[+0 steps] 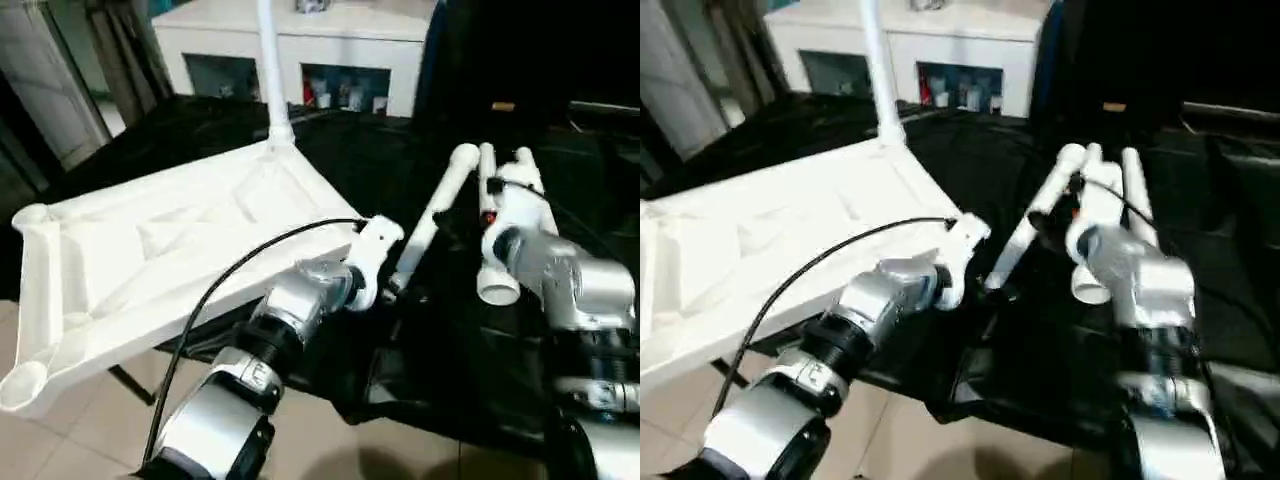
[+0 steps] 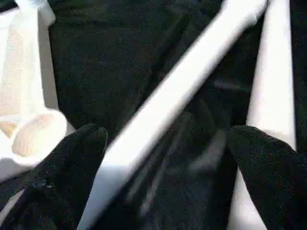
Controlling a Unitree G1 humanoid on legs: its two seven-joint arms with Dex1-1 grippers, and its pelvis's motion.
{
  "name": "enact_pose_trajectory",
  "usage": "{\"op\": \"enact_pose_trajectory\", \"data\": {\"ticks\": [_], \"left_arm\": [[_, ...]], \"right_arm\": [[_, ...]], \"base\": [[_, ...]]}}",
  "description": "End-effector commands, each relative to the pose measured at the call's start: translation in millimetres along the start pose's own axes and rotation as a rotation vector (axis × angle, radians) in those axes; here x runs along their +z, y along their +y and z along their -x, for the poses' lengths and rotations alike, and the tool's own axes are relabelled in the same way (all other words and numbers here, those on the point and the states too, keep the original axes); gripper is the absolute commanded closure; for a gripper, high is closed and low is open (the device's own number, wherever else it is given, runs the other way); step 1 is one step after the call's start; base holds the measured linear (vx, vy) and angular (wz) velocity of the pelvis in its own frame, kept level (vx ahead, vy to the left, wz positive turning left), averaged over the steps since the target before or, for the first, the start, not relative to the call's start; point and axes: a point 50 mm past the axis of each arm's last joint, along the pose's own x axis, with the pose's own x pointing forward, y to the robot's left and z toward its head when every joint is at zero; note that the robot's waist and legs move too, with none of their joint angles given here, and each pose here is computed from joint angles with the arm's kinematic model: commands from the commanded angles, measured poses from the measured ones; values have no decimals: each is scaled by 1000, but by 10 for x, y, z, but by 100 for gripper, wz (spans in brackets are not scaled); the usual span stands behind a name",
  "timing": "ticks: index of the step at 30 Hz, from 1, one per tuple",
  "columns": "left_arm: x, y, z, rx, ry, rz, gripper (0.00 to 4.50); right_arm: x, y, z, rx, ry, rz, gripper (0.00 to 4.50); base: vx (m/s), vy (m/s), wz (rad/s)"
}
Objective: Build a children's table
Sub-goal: Rotate table base
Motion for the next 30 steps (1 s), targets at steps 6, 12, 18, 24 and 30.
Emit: {"op": "enact_pose_trajectory", "data": {"ticks": [6,12,18,24,30], "left_arm": [[-51,152,16,108,37,-88,0],[-112,150,-11,94,40,-45,36],[-130,182,-1,86,39,-19,81],[-142,193,0,82,44,-9,147],[-125,204,10,73,29,-8,202]], "right_arm": [[29,116,46,48,2,51,0],[36,142,57,80,19,80,0],[38,179,51,102,27,93,0],[31,194,50,112,31,100,0],[21,182,50,108,34,104,0]], "base": [[0,0,0],[0,0,0],[0,0,0],[0,0,0],[0,0,0]]}}
